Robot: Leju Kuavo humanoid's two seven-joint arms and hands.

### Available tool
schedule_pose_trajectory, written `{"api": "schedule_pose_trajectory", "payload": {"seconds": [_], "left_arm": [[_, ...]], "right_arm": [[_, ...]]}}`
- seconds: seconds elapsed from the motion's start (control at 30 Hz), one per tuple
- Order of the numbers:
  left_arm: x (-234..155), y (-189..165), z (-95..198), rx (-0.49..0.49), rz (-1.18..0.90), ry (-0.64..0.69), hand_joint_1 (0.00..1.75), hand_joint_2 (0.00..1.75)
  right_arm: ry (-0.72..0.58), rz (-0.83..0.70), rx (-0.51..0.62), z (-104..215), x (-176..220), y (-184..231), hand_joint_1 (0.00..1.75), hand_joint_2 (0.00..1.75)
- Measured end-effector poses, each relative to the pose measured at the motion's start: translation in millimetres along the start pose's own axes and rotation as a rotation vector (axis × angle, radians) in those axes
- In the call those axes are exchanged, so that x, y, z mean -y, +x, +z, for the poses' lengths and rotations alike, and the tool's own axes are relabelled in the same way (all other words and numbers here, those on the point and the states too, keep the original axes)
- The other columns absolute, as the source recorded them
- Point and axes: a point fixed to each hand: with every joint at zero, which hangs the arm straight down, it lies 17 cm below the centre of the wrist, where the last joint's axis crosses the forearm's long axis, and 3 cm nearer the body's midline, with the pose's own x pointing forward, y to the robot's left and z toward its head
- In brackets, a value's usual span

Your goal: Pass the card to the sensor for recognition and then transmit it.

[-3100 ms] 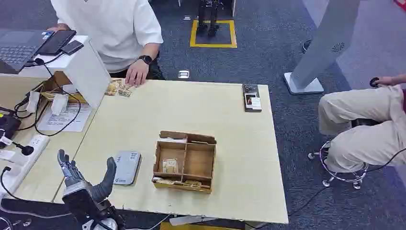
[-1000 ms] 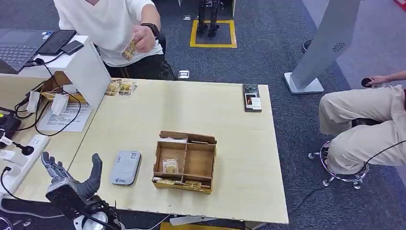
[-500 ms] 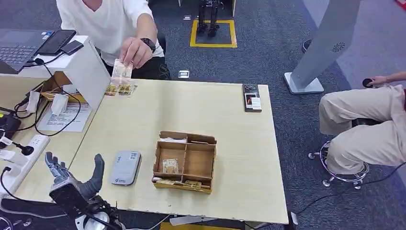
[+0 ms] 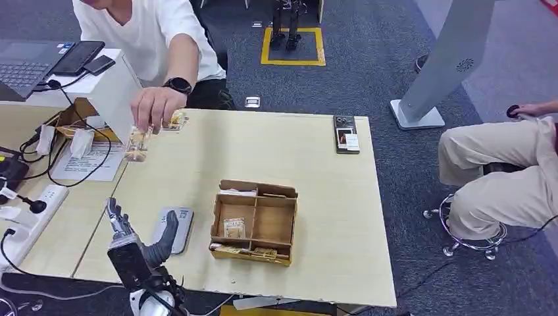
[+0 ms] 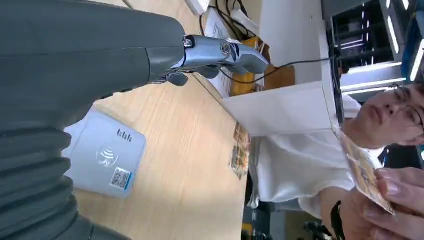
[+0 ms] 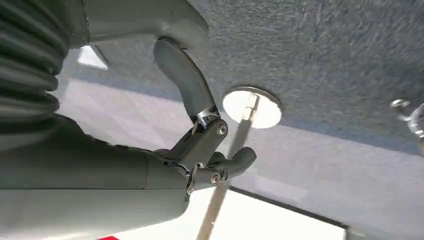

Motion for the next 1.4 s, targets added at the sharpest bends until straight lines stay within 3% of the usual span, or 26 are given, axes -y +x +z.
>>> {"api": "schedule_pose_trajectory", "payload": {"seconds": [0.27,0.57,0.8,0.9,1.03,1.07,1.1,1.23,1.4], "left_arm": [[10,-1,4,-0.008,0.014,-0.025,0.0,1.75],[15,7,4,0.053,-0.043,-0.056,0.0,1.75],[11,9,-2,0.073,-0.062,-0.045,0.0,1.75],[10,23,-6,0.182,-0.149,-0.062,0.0,1.75],[-8,48,-42,0.4,-0.385,-0.036,0.0,1.75],[-13,53,-51,0.438,-0.442,-0.027,0.33,1.75],[-20,57,-61,0.474,-0.504,-0.012,1.75,1.75],[-34,70,-89,0.556,-0.675,0.028,1.75,1.75],[-56,81,-109,0.582,-0.813,0.09,1.75,1.75]], "right_arm": [[-0.051,-0.165,-0.189,5,7,-43,0.0,1.75],[-0.061,-0.33,-0.57,47,-13,-109,0.0,1.75],[-0.058,-0.338,-0.62,59,-18,-116,0.0,1.75],[-0.051,-0.33,-0.638,62,-19,-118,0.0,1.75],[-0.039,-0.297,-0.621,61,-19,-116,0.0,1.75],[-0.038,-0.295,-0.611,60,-19,-114,0.0,1.75],[-0.036,-0.291,-0.596,59,-20,-111,0.0,1.75],[-0.032,-0.289,-0.554,54,-20,-103,0.0,1.75],[-0.022,-0.287,-0.53,50,-22,-98,0.0,1.75]]}}
